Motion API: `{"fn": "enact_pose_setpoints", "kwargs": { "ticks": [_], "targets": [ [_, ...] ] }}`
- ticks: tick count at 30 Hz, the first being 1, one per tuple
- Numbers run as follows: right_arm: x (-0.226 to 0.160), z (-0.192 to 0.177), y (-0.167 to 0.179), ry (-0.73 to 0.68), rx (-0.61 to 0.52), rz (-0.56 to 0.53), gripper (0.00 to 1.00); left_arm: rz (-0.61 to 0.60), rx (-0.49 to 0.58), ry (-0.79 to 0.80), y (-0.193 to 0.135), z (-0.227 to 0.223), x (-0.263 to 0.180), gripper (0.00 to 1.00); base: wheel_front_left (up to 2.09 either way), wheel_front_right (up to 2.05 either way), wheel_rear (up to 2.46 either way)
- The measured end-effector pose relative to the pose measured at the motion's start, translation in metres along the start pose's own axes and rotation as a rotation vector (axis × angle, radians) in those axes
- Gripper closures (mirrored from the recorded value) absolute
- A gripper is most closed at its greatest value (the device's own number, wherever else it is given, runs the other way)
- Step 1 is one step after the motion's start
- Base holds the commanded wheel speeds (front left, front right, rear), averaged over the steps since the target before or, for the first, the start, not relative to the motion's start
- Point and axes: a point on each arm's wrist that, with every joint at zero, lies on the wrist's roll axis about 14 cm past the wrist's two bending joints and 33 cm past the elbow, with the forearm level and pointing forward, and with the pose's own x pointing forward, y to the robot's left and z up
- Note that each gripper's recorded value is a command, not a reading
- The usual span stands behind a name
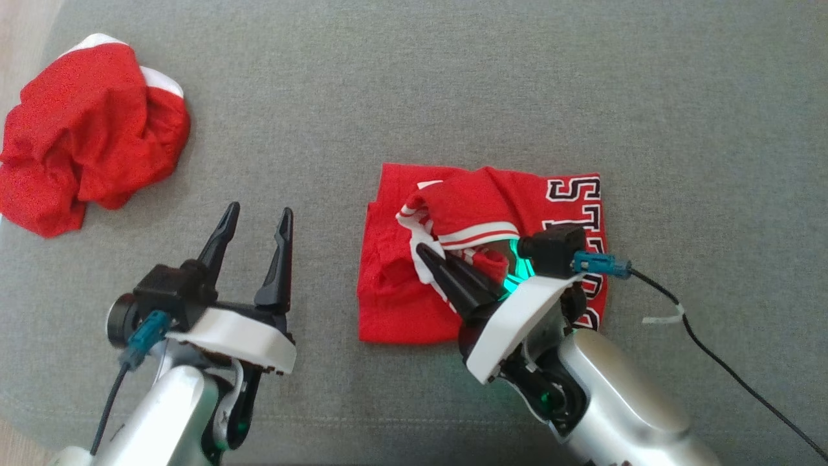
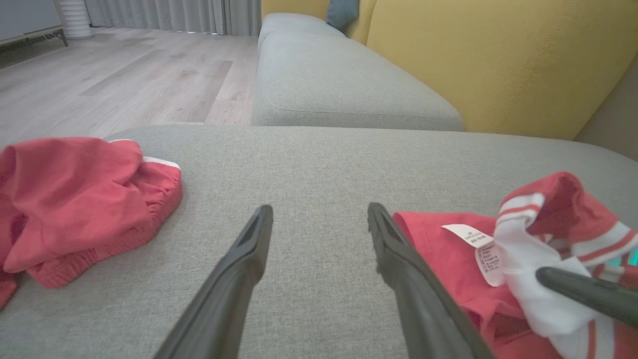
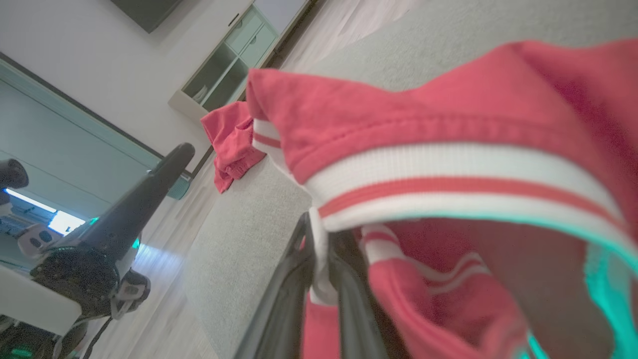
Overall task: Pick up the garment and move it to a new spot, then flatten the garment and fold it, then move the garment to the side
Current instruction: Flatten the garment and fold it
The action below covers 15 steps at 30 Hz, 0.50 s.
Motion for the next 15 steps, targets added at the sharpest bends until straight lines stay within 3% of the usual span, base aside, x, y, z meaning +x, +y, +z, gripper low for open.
{"fn": "enact_pose_setpoints", "kwargs": {
  "ticks": [1, 2, 3, 4, 5, 15],
  "targets": [
    [0.001, -0.003, 0.001, 0.011, -0.001, 0.003, 1.00, -0.001, 0.000, 0.000, 0.000, 0.000, 0.000, 0.00, 0.00, 0.00, 0.00],
    [0.002, -0.005, 0.001, 0.010, -0.002, 0.005, 0.91, -0.001, -0.001, 0.000, -0.001, 0.000, 0.000, 0.00, 0.00, 0.00, 0.00],
    [0.003, -0.005, 0.001, 0.003, -0.005, 0.005, 0.58, -0.004, -0.001, 0.000, -0.001, 0.000, 0.000, 0.00, 0.00, 0.00, 0.00],
    [0.003, -0.003, 0.001, -0.008, -0.012, 0.008, 0.09, -0.006, -0.002, 0.000, -0.001, 0.000, 0.001, 0.00, 0.00, 0.00, 0.00],
    [0.005, 0.002, 0.006, -0.043, -0.019, 0.026, 0.00, -0.010, -0.002, 0.000, -0.002, 0.000, 0.002, 0.00, 0.00, 0.00, 0.00],
    [0.007, 0.054, 0.042, -0.277, -0.217, 0.140, 0.00, -0.009, 0.006, -0.005, -0.002, 0.001, 0.007, 0.00, 0.00, 0.00, 0.00]
  ]
}}
